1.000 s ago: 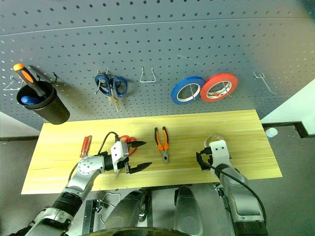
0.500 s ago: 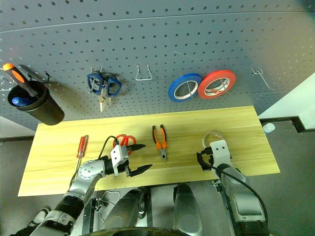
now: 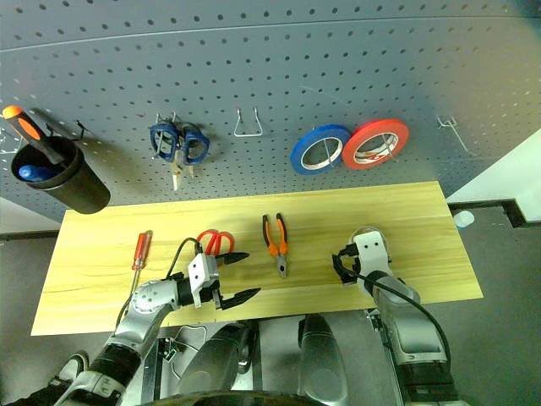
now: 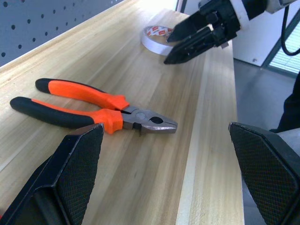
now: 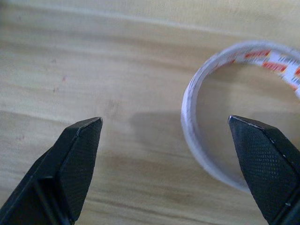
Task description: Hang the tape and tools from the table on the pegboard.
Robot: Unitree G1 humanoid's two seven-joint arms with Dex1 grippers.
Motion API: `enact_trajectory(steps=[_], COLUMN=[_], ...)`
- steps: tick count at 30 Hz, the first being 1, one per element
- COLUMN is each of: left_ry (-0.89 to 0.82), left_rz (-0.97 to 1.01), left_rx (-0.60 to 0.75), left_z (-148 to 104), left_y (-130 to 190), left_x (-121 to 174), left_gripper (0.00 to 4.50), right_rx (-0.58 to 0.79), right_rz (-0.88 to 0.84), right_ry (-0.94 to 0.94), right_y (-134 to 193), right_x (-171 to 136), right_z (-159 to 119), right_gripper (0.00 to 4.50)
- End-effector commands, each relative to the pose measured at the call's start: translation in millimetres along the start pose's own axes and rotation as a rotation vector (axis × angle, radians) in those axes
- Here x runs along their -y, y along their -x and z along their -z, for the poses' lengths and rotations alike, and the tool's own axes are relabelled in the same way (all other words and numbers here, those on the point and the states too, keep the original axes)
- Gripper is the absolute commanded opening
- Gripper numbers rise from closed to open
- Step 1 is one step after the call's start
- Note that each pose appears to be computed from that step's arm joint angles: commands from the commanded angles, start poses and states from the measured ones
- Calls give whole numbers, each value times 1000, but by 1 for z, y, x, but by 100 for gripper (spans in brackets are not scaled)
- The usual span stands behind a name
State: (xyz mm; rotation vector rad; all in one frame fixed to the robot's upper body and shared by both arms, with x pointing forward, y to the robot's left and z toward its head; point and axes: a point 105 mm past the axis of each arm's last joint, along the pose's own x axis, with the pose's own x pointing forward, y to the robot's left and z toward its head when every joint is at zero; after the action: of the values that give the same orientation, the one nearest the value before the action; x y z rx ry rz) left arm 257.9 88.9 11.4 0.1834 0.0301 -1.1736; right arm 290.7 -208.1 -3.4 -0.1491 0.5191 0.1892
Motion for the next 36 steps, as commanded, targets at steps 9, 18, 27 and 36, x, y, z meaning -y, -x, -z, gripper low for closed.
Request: enact_trajectory(steps=[9, 18, 27, 36], left_ry=[3, 4, 0, -6], left_rz=[-4, -3, 2, -12], left_rx=[24, 30, 36, 41], left_z=[-9, -14, -17, -22], left_y=[4, 2, 2, 9], left_x=[3, 1, 0, -7], left_gripper=[450, 450, 450, 450], right_rx=[-73, -65, -35, 239], right_rz=[-9, -8, 18, 141], right_ry=[6, 2, -4, -16], right_y=[0, -1, 8, 67], right_x=[1, 0, 7, 24], right_z=[16, 14, 11, -30], right_gripper=[320, 8, 3, 3])
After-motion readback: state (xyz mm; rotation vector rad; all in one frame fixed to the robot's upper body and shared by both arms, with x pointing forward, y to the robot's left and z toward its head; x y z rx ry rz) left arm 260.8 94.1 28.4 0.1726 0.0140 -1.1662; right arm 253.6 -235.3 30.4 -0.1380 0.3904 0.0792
